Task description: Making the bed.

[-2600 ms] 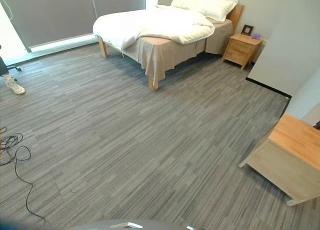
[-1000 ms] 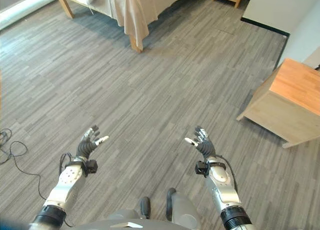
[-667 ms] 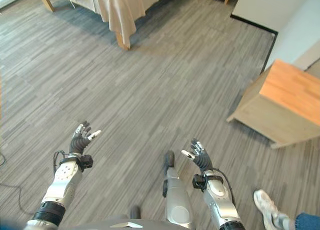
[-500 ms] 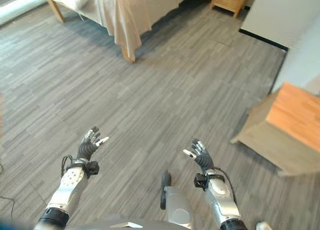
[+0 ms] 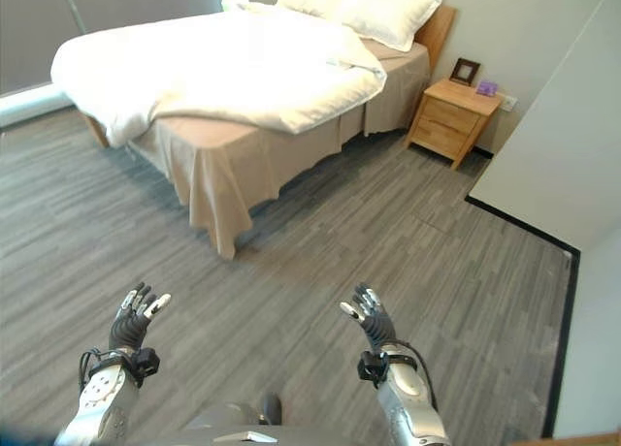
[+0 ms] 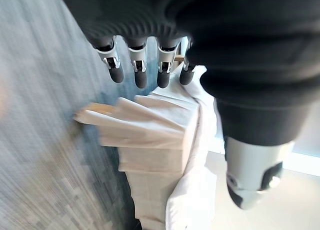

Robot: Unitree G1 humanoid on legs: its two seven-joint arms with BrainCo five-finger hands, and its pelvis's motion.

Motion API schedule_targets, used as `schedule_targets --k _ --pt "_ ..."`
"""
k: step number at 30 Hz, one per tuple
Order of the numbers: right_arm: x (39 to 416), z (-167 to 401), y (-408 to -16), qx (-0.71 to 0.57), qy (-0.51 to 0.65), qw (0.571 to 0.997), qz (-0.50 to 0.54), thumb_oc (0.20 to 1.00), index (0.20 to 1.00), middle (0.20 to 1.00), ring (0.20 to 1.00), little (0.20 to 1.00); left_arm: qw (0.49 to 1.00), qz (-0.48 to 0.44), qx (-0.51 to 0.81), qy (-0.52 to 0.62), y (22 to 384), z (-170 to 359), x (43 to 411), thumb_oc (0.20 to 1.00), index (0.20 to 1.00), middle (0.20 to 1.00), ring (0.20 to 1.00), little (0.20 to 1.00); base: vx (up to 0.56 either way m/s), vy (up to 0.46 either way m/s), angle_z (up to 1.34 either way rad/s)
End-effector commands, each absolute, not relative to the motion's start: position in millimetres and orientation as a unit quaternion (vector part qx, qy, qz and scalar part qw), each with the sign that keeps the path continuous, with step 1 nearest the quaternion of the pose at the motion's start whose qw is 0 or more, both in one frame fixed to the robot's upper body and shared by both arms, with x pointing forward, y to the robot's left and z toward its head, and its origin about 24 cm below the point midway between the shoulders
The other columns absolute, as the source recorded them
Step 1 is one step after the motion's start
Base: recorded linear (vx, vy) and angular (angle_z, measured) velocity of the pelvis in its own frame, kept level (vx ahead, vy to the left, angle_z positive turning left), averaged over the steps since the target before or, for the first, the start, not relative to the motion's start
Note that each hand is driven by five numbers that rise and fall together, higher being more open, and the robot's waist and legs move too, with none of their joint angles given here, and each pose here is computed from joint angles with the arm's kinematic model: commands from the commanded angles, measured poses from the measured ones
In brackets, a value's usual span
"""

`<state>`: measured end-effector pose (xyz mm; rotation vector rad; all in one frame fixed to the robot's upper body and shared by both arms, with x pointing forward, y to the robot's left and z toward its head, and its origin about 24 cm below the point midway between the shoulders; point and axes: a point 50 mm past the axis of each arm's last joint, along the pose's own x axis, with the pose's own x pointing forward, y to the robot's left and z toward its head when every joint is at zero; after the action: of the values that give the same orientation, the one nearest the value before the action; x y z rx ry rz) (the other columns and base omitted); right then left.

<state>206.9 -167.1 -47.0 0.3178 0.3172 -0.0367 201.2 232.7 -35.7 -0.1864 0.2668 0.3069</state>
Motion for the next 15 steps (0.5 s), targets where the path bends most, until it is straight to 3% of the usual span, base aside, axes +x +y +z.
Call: schedule_targets --k 1,8,15 --pt "218 -21 -194 0.153 0.091 0.984 -0.022 1.000 1.000 1.000 1.000 1.000 0.981 0.180 -0.066 0.028 262 4 213 1.000 1.000 1.000 1.000 1.000 0.75 -0.082 0.46" --pt "200 -20 -235 0.109 0.097 0.987 -0.070 1.000 1.000 1.000 1.000 1.000 0.989 0.142 -0.034 0.026 254 7 228 1.000 1.000 1.000 1.000 1.000 0.55 -0.201 1.42" --pt "196 -20 -255 0.116 0.093 0.982 -0.117 1.000 1.000 1.000 1.000 1.000 0.989 0.112 -0.085 0.042 230 -3 238 1.000 1.000 1.000 1.000 1.000 0.22 -0.136 0.66"
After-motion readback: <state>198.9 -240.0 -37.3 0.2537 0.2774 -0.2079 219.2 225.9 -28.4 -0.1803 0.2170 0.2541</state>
